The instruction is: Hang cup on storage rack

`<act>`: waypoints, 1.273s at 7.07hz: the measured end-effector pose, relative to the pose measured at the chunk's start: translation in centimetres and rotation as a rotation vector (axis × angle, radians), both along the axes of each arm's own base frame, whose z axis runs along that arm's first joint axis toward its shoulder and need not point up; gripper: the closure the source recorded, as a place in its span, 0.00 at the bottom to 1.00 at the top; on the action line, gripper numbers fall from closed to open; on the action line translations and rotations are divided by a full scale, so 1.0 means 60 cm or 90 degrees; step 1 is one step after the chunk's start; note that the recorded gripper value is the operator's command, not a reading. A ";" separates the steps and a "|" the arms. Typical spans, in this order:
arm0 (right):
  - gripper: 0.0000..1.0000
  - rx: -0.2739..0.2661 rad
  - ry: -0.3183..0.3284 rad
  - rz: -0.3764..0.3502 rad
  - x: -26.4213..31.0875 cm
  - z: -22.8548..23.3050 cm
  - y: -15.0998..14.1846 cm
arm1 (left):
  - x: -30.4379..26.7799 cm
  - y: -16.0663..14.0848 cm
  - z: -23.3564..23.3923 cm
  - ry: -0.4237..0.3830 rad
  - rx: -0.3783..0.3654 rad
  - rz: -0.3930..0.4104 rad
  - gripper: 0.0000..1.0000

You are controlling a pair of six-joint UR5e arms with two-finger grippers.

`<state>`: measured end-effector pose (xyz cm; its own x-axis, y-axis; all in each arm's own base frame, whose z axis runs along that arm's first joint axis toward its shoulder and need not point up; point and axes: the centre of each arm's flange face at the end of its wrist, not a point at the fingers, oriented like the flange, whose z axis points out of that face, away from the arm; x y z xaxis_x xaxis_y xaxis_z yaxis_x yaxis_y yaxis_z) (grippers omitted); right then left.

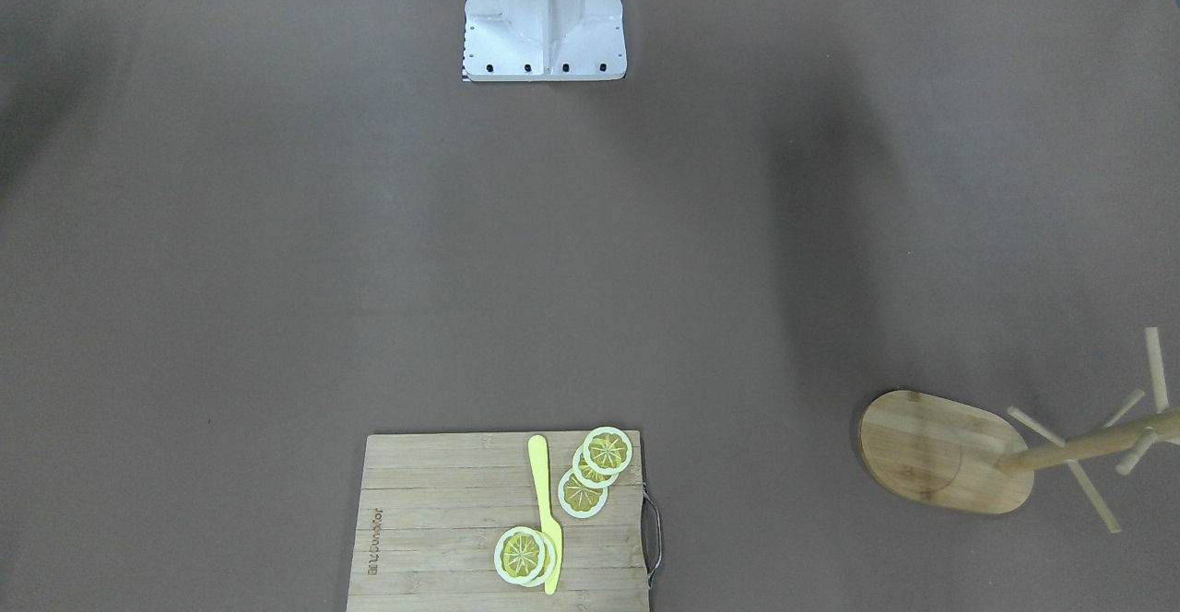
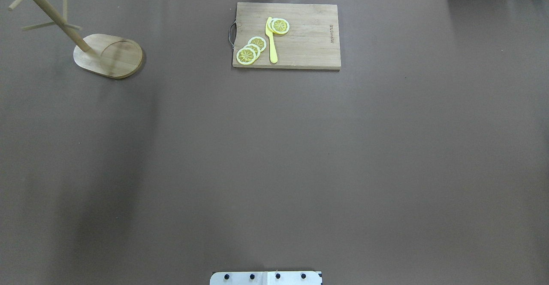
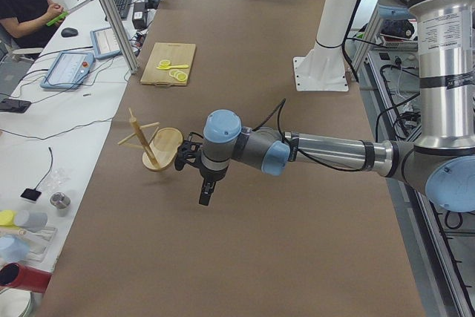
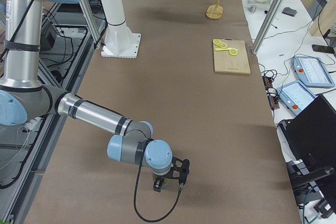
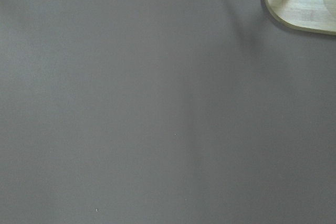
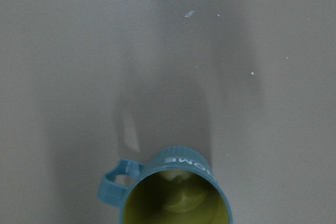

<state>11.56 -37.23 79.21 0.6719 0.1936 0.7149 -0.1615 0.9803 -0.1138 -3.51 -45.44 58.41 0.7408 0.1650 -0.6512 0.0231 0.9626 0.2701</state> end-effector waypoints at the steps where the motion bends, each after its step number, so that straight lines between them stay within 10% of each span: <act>1: 0.00 0.004 0.000 0.001 -0.002 0.034 0.013 | 0.000 -0.004 -0.003 0.000 0.003 0.000 0.02; 5: 0.01 -0.011 -0.004 0.000 -0.006 0.074 0.032 | 0.001 -0.009 -0.007 0.001 0.006 0.000 0.02; 9: 1.00 -0.016 -0.016 0.002 -0.011 0.077 0.029 | 0.001 -0.012 -0.007 0.001 0.006 0.000 0.02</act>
